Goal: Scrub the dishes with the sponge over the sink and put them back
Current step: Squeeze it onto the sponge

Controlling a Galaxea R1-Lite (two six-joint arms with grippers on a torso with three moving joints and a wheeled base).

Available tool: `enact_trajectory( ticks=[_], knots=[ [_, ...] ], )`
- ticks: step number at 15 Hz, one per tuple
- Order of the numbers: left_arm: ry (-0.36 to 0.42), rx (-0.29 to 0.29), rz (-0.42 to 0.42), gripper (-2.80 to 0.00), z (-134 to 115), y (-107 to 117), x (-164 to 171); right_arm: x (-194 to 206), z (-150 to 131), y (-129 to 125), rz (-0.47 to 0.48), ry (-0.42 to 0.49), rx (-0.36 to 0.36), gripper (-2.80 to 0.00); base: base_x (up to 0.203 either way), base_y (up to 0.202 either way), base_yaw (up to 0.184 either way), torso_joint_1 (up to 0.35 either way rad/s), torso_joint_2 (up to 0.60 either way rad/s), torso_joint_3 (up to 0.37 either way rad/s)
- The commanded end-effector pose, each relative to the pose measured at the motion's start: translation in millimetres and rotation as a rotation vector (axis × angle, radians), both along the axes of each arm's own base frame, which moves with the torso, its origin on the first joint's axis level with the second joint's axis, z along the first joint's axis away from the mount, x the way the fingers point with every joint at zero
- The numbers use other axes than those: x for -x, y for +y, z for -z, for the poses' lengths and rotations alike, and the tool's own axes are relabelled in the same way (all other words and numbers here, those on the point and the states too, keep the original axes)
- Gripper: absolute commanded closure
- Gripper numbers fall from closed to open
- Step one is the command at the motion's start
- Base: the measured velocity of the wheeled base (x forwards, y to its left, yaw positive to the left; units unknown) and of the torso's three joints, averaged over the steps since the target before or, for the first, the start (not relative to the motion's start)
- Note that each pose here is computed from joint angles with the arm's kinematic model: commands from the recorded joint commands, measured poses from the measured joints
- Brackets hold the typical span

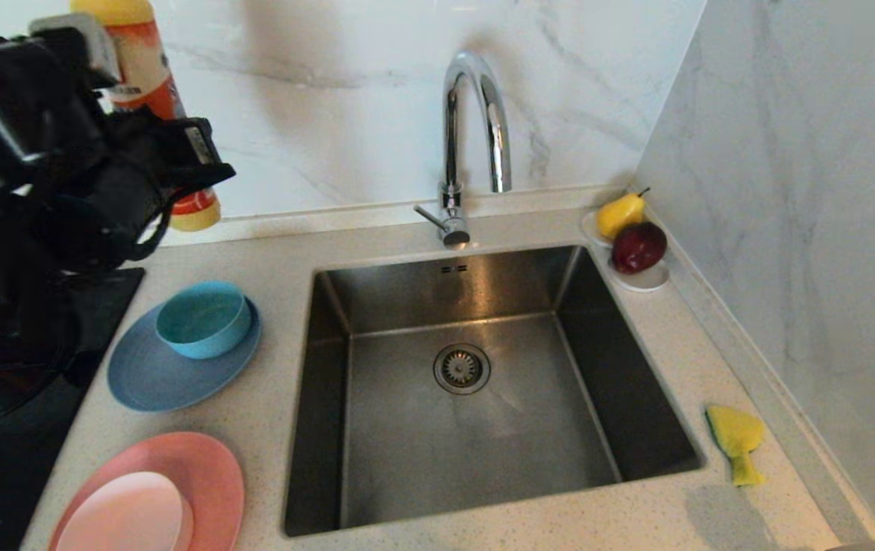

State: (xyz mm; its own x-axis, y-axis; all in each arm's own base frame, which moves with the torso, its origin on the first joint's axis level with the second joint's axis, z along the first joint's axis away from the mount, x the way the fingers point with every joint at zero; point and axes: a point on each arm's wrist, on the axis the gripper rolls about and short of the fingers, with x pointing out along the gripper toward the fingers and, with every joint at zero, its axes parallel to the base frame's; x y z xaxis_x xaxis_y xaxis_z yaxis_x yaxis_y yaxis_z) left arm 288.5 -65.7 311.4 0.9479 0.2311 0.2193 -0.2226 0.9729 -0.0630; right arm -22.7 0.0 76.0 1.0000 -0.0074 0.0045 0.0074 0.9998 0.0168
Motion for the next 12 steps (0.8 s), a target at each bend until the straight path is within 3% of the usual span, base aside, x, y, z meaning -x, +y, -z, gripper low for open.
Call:
enact_trajectory(
  ticks=[1,3,5,10,12],
  knots=[
    [-0.042,-0.013,0.081,0.00,-36.5,2.6,84.2,-0.1,-0.1,0.0,0.000,0.000,0.000,0.00,0.000,0.000,0.000,0.000,0.00,0.000],
    [0.043,-0.100,0.186,0.00,-38.6,-3.8,125.0,-0.1,-0.1,0.0,0.000,0.000,0.000,0.00,0.000,0.000,0.000,0.000,0.00,0.000],
    [0.117,-0.248,0.253,0.00,-32.2,-9.3,145.3,-0.1,-0.1,0.0,0.000,0.000,0.000,0.00,0.000,0.000,0.000,0.000,0.00,0.000],
    [0.035,-0.438,0.317,0.00,-52.9,-19.2,164.1,-0.1,-0.1,0.0,0.000,0.000,0.000,0.00,0.000,0.000,0.000,0.000,0.00,0.000],
    [0.029,-0.464,0.317,0.00,-60.4,-27.1,155.6,-0.1,-0.1,0.0,0.000,0.000,0.000,0.00,0.000,0.000,0.000,0.000,0.00,0.000]
  ],
)
